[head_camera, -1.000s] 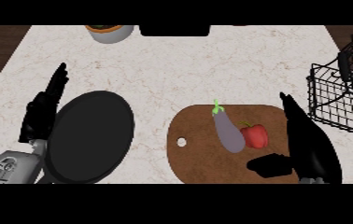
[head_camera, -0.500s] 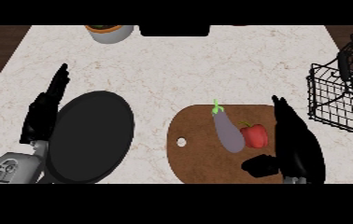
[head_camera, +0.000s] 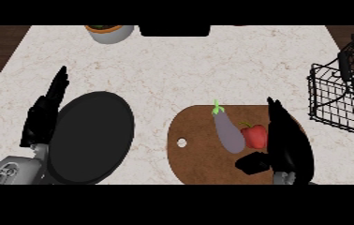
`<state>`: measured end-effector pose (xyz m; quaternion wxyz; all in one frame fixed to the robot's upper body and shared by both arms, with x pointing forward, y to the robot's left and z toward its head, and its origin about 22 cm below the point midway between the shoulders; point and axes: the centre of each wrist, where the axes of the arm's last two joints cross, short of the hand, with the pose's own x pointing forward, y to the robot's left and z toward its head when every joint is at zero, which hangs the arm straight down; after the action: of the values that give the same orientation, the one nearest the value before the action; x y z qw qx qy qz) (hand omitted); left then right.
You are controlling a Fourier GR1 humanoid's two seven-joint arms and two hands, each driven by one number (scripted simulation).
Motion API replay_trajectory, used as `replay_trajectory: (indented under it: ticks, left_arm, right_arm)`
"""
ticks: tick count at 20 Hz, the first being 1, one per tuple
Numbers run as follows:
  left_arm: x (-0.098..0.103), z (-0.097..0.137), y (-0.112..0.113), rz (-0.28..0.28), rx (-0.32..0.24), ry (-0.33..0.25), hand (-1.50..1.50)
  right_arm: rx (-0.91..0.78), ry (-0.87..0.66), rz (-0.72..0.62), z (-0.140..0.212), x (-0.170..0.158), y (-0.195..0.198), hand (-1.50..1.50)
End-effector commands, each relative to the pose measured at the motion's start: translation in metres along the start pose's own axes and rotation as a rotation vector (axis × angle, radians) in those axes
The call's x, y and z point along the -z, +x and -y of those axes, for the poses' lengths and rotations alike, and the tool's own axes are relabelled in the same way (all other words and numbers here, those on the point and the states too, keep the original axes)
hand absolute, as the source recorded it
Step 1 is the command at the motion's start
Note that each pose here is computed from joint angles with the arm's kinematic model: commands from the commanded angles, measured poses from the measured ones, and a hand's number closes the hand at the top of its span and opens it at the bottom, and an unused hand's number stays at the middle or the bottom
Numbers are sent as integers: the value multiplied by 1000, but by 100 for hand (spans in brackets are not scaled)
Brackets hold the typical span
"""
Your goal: Pick the bell pepper from the cutting board and place it in the tiered basket
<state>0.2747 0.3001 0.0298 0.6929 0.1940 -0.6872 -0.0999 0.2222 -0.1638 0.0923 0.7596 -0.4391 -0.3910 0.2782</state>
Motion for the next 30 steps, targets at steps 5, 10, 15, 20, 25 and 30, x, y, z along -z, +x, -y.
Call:
replay_trajectory:
  ticks: [5, 10, 15, 20, 25, 30]
  left_arm:
    - [7, -1, 12, -3, 13, -8, 0]
    - [8, 5, -4, -8, 18, -1, 0]
    - [1, -7, 6, 10, -4, 8, 0]
    - [0, 8, 4, 6, 1, -5, 0]
    - [2, -7, 4, 3, -2, 4, 0]
    - [8, -2, 8, 1, -6, 5, 0]
  right_arm:
    - [-40, 43, -143, 12, 13, 10, -150]
    - [-37, 70, -162, -8, 20, -4, -150]
    - [-32, 99, -158, -20, 37, -1, -150]
    - [-26, 194, -166, -46, 50, -7, 150]
    - [-271, 186, -49, -42, 53, -3, 150]
    - [-85, 171, -39, -33, 26, 15, 150]
